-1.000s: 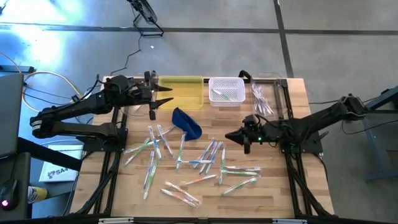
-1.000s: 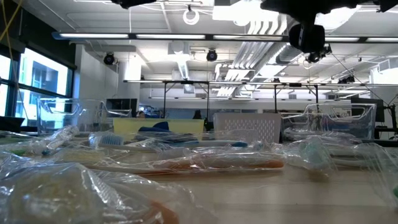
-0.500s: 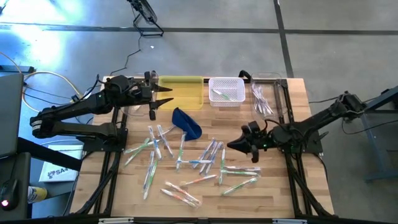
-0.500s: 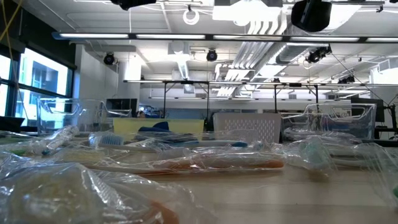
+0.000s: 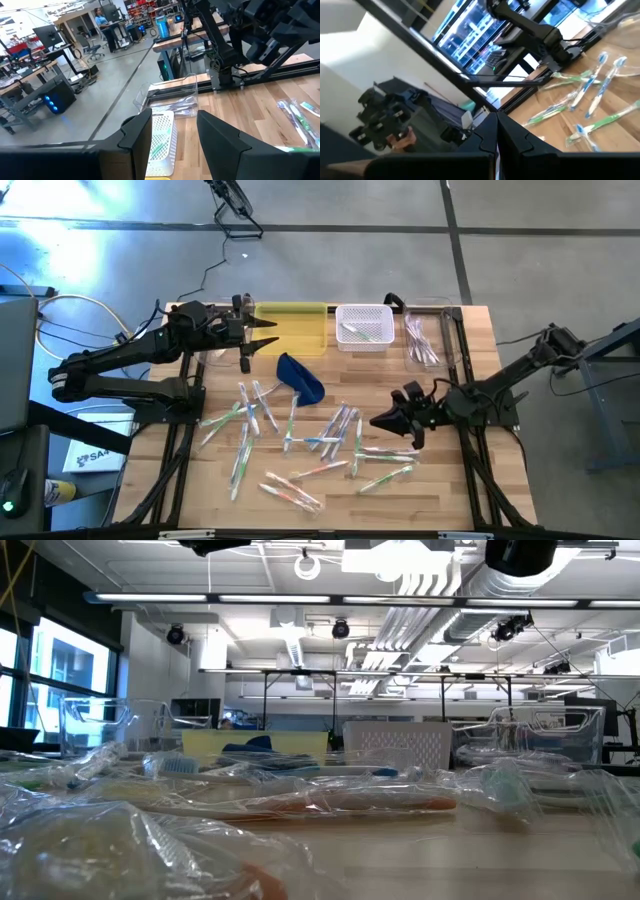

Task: Pick & Place Toothbrushes
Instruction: Put the green toothbrush into the white bin

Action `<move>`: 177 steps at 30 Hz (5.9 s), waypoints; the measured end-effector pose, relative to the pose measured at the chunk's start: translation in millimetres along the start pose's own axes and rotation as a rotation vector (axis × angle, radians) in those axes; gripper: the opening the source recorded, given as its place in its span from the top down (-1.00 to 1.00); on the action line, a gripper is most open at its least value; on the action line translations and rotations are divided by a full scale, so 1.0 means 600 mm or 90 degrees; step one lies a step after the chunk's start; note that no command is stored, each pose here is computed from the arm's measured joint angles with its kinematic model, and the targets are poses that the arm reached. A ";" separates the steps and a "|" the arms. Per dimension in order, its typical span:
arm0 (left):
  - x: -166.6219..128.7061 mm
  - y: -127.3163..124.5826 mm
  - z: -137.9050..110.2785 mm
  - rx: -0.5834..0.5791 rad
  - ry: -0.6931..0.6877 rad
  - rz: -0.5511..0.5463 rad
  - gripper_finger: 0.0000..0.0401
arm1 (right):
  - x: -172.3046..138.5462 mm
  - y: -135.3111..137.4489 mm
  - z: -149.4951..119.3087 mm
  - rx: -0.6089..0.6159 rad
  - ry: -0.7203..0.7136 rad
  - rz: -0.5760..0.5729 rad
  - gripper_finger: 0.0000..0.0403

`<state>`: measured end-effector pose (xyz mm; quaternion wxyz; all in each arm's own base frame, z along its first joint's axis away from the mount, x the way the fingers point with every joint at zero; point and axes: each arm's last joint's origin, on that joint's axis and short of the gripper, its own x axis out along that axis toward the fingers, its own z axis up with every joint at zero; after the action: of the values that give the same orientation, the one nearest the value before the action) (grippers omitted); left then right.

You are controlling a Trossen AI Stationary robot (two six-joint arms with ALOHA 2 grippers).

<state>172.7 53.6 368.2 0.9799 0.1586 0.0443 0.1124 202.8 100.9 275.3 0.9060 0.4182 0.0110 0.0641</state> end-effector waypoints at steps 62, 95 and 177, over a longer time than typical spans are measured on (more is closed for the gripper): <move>-0.001 -0.004 -0.013 -0.001 0.049 -0.017 0.24 | 0.172 -0.124 -0.073 0.323 0.259 -0.685 0.99; -0.001 -0.004 -0.013 -0.001 0.049 -0.017 0.24 | 0.180 -0.129 -0.071 0.308 0.178 -0.670 0.29; 0.000 -0.004 -0.013 -0.001 0.050 -0.017 0.24 | 0.187 -0.194 -0.147 0.302 0.285 -0.780 0.35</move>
<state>172.0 53.5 360.0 0.9790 0.1524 0.0847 0.1053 320.0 106.7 133.2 0.6392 0.4999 0.4454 -0.3784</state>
